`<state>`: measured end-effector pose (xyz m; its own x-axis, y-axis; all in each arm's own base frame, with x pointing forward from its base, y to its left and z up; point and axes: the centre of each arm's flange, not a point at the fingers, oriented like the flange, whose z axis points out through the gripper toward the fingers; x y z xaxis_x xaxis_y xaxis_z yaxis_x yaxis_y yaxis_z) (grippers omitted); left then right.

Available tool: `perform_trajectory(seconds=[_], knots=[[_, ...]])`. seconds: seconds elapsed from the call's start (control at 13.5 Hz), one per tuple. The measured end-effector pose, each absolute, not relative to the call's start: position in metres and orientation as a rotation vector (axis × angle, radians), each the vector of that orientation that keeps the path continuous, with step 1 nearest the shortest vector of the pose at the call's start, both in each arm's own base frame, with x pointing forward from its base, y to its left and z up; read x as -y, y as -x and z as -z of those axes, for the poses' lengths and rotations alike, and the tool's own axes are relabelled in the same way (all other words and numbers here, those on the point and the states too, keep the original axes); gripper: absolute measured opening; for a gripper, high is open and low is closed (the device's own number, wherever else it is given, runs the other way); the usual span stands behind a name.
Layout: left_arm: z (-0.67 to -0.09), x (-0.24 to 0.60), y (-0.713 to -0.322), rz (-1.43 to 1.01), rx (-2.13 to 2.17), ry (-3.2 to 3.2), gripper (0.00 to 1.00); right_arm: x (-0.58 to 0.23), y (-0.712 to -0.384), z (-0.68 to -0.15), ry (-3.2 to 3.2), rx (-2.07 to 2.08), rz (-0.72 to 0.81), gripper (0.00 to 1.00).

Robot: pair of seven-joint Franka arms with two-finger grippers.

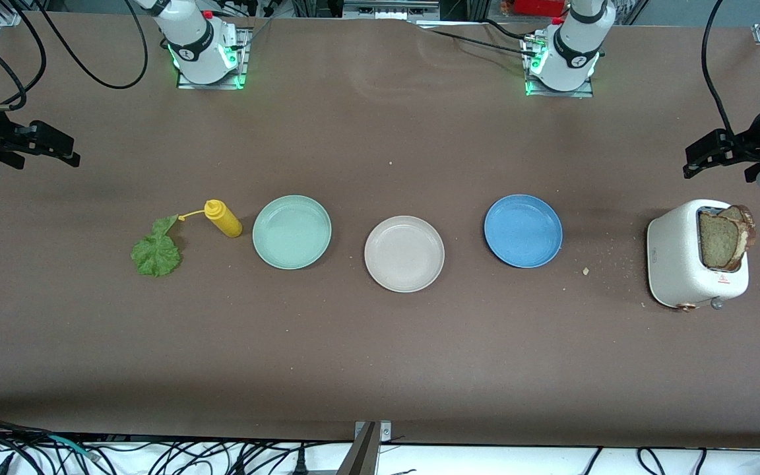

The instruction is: Make sandwich in beige plate with both arms

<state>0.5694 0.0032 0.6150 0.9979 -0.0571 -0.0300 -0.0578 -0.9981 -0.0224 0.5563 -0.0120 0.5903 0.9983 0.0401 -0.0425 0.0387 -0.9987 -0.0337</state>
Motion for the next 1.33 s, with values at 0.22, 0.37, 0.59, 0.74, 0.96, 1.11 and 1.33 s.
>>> perform_trajectory(seconds=[0.22, 0.37, 0.59, 0.74, 0.96, 1.11, 1.33], knots=[[-0.615, -0.0032, -0.5694, -0.046, -0.09, 3.117, 1.0, 0.012, -0.5563, -0.5903, 3.107, 0.061, -0.067, 1.0], [-0.615, -0.0032, -0.5694, -0.046, -0.09, 3.117, 1.0, 0.012, -0.5563, -0.5903, 3.107, 0.061, -0.067, 1.0], [-0.615, -0.0032, -0.5694, -0.046, -0.089, 3.117, 1.0, 0.012, -0.5563, -0.5903, 3.107, 0.061, -0.067, 1.0], [-0.6148, -0.0032, -0.5694, -0.047, -0.089, 3.117, 1.0, 0.0119, -0.556, -0.5901, 3.107, 0.061, -0.071, 1.0], [-0.6137, -0.0035, -0.5695, -0.05, -0.089, 3.117, 1.0, 0.0104, -0.556, -0.5901, 3.107, 0.066, -0.072, 1.0], [-0.6131, -0.0043, -0.5696, -0.052, -0.086, 3.117, 1.0, 0.0095, -0.556, -0.5901, 3.107, 0.068, -0.071, 1.0], [-0.6122, -0.0059, -0.5698, -0.055, -0.082, 3.117, 1.0, 0.0096, -0.556, -0.5901, 3.107, 0.068, -0.071, 1.0]])
